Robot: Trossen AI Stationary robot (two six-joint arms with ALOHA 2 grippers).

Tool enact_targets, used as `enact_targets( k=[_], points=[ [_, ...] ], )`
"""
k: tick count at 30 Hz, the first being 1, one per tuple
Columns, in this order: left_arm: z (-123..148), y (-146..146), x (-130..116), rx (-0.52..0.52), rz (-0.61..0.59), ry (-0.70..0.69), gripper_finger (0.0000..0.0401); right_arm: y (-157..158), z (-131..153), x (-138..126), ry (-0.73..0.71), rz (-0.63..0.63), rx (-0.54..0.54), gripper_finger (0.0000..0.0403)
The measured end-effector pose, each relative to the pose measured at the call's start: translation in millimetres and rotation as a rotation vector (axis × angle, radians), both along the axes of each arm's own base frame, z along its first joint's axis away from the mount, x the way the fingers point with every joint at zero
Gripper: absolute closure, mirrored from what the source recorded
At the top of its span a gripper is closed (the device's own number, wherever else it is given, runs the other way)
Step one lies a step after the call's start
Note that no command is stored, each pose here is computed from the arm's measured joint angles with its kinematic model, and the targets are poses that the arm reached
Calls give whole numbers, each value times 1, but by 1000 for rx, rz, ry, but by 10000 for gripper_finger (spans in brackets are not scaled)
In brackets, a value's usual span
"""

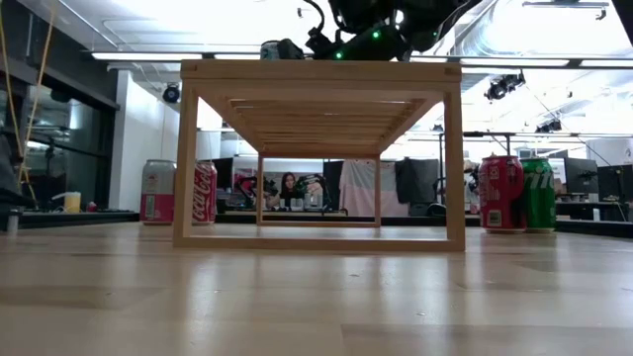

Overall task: Place canned beverage on shelf
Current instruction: Put the left white pink soda can on the shelf, then put the white pink soda can on the shelf aligned with the other white pink soda can

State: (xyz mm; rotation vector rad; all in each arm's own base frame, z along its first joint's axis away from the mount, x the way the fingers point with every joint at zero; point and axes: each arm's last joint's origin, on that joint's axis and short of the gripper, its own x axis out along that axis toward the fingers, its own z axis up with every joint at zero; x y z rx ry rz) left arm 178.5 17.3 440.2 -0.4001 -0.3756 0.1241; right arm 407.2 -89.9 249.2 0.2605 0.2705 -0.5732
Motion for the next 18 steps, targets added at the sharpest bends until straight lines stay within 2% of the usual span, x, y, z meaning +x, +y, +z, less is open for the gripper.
enact_targets(
  k=[7, 12, 18],
  points=[
    [0, 0, 0, 0, 0, 0, 20, -1, 1, 0, -2, 19, -4, 403],
    [0, 0, 0, -1, 0, 0, 20, 2, 1, 0, 17, 84, -15, 403],
    [-1, 0, -1, 2, -7, 12, 20, 7, 25, -21, 107, 136, -49, 403]
  ],
)
